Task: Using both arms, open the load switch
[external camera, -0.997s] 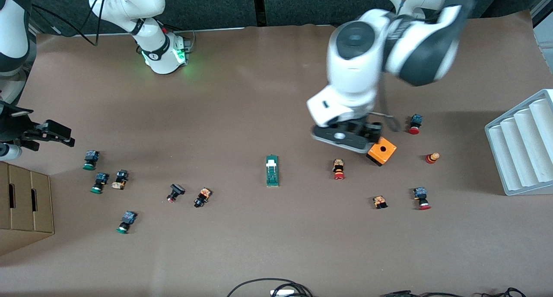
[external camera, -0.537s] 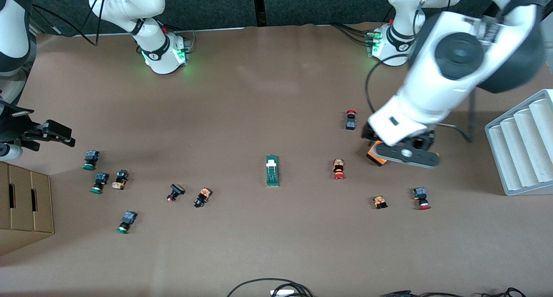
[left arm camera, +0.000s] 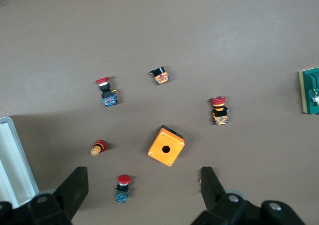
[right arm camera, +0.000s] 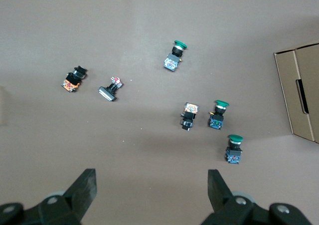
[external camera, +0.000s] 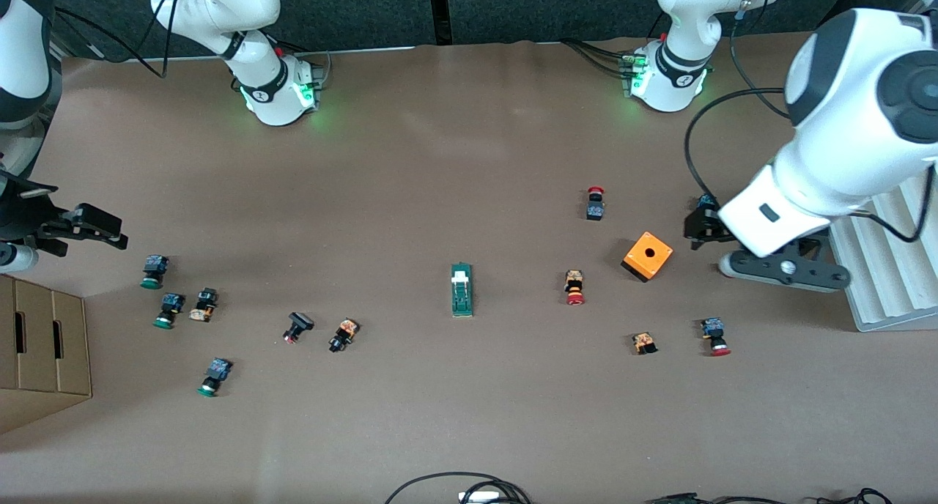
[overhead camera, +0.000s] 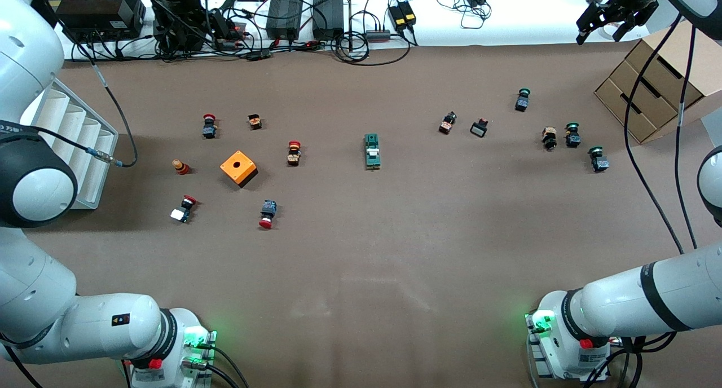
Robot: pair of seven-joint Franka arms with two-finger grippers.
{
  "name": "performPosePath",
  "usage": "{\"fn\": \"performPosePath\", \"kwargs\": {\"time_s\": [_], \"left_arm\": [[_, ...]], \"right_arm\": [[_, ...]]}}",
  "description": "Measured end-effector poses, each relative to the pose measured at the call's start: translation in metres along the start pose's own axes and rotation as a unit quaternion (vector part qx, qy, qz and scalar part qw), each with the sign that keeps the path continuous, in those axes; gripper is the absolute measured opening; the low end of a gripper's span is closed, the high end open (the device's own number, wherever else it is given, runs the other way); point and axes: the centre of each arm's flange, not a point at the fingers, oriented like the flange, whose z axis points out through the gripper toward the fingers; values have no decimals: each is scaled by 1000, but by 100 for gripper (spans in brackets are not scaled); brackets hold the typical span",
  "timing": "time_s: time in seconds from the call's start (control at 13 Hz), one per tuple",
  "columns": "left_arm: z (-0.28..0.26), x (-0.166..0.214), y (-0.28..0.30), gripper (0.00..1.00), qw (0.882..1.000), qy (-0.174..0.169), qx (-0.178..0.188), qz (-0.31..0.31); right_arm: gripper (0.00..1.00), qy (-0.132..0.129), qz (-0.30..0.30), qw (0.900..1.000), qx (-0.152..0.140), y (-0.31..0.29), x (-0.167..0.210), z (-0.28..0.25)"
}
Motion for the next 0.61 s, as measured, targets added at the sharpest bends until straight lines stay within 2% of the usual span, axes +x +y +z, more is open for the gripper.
{"fn": "performPosePath", "kwargs": {"time_s": [0.61], "left_arm": [[-5,-12,-49,100,1000,-6,3,-15]], "right_arm": [[100,2,-1,1000,0,-1,1,0]]}}
